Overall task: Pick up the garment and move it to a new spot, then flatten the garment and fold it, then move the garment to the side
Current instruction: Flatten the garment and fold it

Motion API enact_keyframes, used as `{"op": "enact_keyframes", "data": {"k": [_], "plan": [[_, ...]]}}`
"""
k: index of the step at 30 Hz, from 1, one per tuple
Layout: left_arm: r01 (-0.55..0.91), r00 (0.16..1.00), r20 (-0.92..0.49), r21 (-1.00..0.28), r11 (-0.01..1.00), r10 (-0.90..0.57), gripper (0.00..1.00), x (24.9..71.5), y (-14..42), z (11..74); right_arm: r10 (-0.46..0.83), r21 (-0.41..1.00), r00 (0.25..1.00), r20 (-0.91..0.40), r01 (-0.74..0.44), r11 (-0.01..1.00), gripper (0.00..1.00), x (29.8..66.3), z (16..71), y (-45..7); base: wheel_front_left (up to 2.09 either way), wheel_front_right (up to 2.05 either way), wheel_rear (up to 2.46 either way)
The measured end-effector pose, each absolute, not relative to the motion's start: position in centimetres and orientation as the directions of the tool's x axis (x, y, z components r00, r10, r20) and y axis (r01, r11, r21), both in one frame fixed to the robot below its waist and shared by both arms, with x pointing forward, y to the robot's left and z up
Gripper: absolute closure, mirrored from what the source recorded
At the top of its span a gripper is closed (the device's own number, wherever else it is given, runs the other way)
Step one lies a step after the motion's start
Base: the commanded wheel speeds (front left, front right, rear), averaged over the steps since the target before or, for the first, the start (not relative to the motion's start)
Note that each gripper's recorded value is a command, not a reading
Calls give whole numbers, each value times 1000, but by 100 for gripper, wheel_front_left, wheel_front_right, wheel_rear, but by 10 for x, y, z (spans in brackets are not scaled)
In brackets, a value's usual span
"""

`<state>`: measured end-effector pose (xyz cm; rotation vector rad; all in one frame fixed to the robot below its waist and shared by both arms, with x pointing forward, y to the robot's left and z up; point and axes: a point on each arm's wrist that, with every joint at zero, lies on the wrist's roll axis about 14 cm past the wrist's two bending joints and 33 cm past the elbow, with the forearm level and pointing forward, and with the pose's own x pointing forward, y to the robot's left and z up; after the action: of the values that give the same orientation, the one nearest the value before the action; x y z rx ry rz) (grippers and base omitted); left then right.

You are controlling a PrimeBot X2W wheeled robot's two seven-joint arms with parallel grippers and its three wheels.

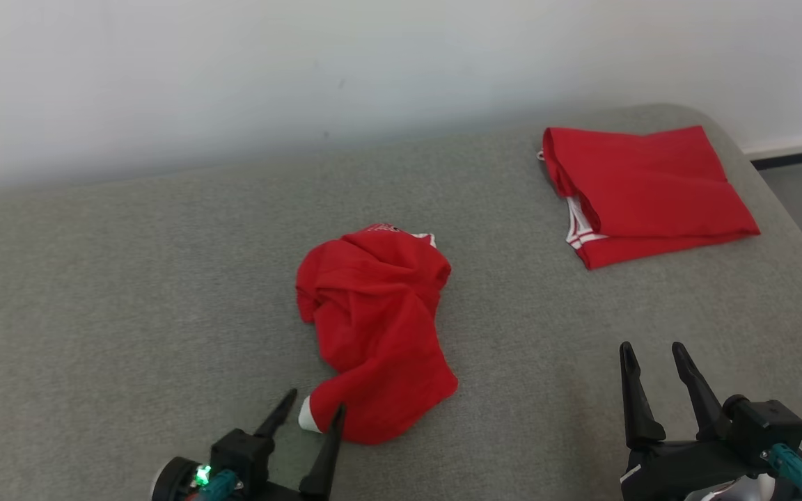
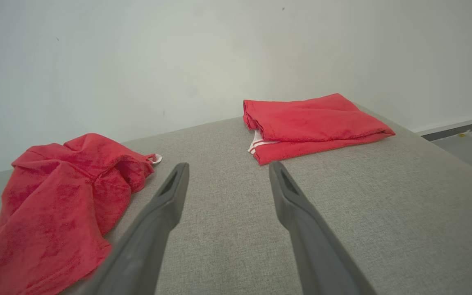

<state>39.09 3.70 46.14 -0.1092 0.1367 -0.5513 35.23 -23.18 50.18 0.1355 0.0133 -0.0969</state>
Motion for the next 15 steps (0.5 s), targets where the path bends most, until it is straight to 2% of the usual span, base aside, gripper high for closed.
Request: {"op": "enact_keyframes", "data": {"k": [8, 9, 10, 11, 15], "plan": [[559, 778, -231, -169, 812, -584, 0, 389, 14, 413, -156, 128, 987, -49, 161, 979, 0, 345, 491, -250, 0, 0, 0], [560, 773, -244, -173, 810, -586, 18, 389, 13, 409, -160, 127, 986, -50, 166, 978, 0, 345, 490, -252, 0, 0, 0], [560, 770, -253, -174, 810, -586, 62, 388, 12, 406, -164, 127, 985, -51, 170, 977, 0, 344, 490, -253, 0, 0, 0], [560, 767, -256, -178, 809, -588, 100, 389, 11, 405, -167, 127, 985, -51, 172, 977, 0, 344, 490, -254, 0, 0, 0], [560, 771, -242, -185, 808, -589, 100, 393, 9, 409, -166, 126, 985, -45, 170, 977, 0, 346, 492, -254, 0, 0, 0]]}}
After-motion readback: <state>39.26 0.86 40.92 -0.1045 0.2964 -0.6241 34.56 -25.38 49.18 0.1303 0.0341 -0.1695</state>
